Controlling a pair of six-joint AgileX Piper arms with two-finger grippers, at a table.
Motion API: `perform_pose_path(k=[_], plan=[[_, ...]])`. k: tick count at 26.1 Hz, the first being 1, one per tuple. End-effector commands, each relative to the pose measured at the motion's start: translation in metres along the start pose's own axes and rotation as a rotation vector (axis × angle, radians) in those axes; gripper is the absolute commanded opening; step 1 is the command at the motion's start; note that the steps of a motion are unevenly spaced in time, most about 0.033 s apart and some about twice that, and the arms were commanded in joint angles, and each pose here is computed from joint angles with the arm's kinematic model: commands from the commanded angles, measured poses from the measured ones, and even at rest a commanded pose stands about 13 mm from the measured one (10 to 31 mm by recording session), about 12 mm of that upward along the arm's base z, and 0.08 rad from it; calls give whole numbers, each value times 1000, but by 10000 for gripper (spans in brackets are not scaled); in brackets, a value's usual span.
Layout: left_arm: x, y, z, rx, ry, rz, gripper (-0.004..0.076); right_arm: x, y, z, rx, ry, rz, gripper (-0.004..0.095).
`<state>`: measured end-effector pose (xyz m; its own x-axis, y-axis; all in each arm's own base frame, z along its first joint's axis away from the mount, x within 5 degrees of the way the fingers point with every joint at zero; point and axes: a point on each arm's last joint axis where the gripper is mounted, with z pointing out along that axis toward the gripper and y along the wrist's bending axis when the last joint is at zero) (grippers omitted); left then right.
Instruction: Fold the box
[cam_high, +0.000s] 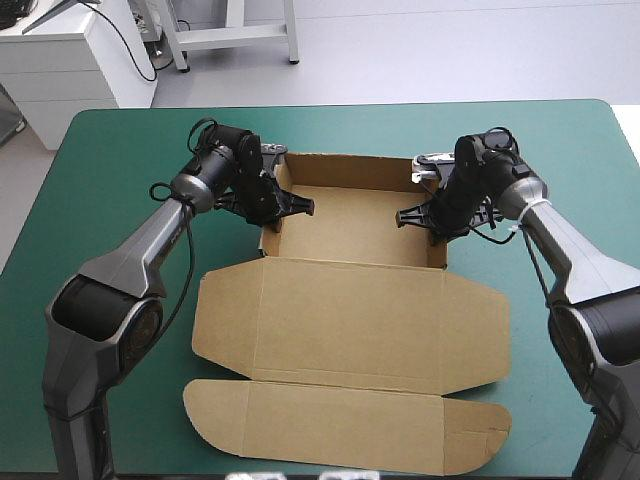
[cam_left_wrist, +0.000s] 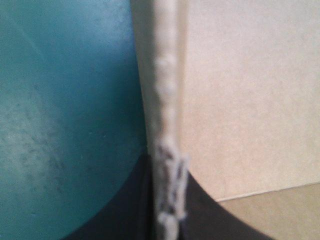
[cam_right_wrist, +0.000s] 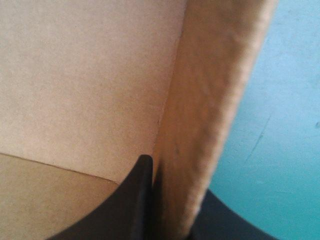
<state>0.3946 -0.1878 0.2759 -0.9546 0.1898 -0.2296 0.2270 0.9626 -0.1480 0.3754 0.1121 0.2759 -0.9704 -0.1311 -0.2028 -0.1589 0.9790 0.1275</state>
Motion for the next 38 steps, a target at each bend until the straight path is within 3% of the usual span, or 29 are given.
perform_pose_path(k=[1,6,9,11,17,19,24,28,31,34,38], plan=[[4,-7,-37,30,-53,61,99,4,1,-23,-1,-19,-43,262],[4,-7,-37,31,-53,61,392,4,0,-23,16,-20,7,546],[3,-5,-38,6,-59,68,536,3,0,-23,14,-30,14,620],[1,-5,-42,4,-75,68,561,2,0,-25,11,-57,24,631],[-12,-7,-80,-11,-218,91,519,-8,4,-49,-6,-151,61,631],[-13,-10,-102,8,-285,97,448,-11,5,-62,6,-169,61,631],[3,-13,-159,34,-420,144,-2,-11,7,-92,-1,-253,72,631],[46,-12,-224,67,-544,166,-8,-7,7,-102,0,-278,71,631],[75,-6,-239,69,-548,167,-8,-8,7,-98,-1,-270,72,631],[112,4,-235,38,-492,177,-8,-11,6,-89,3,-247,74,631],[168,23,-191,-13,-323,182,-8,-17,3,-56,25,-176,91,631]])
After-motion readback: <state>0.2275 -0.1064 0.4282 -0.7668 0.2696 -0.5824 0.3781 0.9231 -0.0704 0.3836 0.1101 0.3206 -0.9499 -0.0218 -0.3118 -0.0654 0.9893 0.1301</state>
